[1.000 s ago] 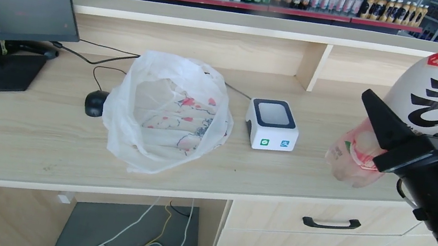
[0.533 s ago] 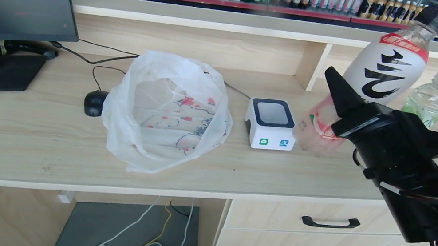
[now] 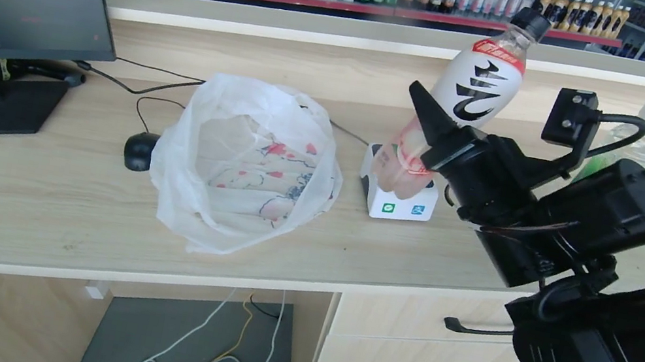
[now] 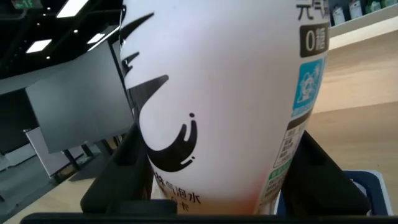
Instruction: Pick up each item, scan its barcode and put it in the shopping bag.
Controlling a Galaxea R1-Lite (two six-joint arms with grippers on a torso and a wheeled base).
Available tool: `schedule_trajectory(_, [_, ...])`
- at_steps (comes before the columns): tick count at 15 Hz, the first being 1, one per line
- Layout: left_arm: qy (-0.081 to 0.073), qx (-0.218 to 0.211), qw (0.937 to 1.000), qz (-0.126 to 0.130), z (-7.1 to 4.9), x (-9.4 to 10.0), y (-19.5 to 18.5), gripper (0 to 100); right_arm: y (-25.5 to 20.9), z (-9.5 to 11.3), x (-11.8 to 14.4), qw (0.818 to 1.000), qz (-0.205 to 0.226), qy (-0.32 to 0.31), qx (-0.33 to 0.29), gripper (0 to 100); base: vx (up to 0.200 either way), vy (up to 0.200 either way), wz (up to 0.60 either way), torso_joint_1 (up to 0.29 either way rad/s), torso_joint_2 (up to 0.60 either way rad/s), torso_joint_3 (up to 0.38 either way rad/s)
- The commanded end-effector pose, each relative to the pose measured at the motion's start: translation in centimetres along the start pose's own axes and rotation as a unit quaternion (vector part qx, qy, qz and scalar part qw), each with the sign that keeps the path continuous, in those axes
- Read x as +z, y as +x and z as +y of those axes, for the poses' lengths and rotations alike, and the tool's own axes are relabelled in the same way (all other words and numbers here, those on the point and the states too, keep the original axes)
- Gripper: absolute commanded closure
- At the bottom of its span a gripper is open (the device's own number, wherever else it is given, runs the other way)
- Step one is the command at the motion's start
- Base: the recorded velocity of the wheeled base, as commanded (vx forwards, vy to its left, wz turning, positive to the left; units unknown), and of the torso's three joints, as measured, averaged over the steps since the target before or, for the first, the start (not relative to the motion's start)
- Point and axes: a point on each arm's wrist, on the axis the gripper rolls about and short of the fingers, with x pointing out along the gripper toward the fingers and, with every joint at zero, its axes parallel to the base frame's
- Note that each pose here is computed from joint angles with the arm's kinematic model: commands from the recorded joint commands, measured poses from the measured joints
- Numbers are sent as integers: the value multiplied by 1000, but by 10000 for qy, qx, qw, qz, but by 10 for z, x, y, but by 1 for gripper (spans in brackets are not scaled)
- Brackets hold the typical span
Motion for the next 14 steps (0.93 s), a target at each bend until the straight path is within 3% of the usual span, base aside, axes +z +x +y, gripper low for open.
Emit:
schedule_trajectory(1, [4,4,10000,-1,0,0,0,0,19,-15,-20,10000,35,38,-15,100,0,0,0,0,0,0])
schedule_trajectory(2, [4,5,10000,-8,0,0,0,0,33,-20,-17,9984,215,485,-185,100,0,0,0,0,0,0])
schedule_trajectory(7, [4,4,10000,7,0,0,0,0,63,-21,4,9926,254,1131,-375,100,0,0,0,0,0,0])
schedule_trajectory(9, [4,4,10000,-1,0,0,0,0,65,-9,12,9679,86,2266,-1082,100,0,0,0,0,0,0])
schedule_trajectory(11, [-4,12,10000,-1,0,0,0,0,67,-10,14,9520,-77,2752,-1336,100,0,0,0,0,0,0])
schedule_trajectory(14, [4,4,10000,-1,0,0,0,0,66,-13,8,9301,44,3334,-1541,100,0,0,0,0,0,0])
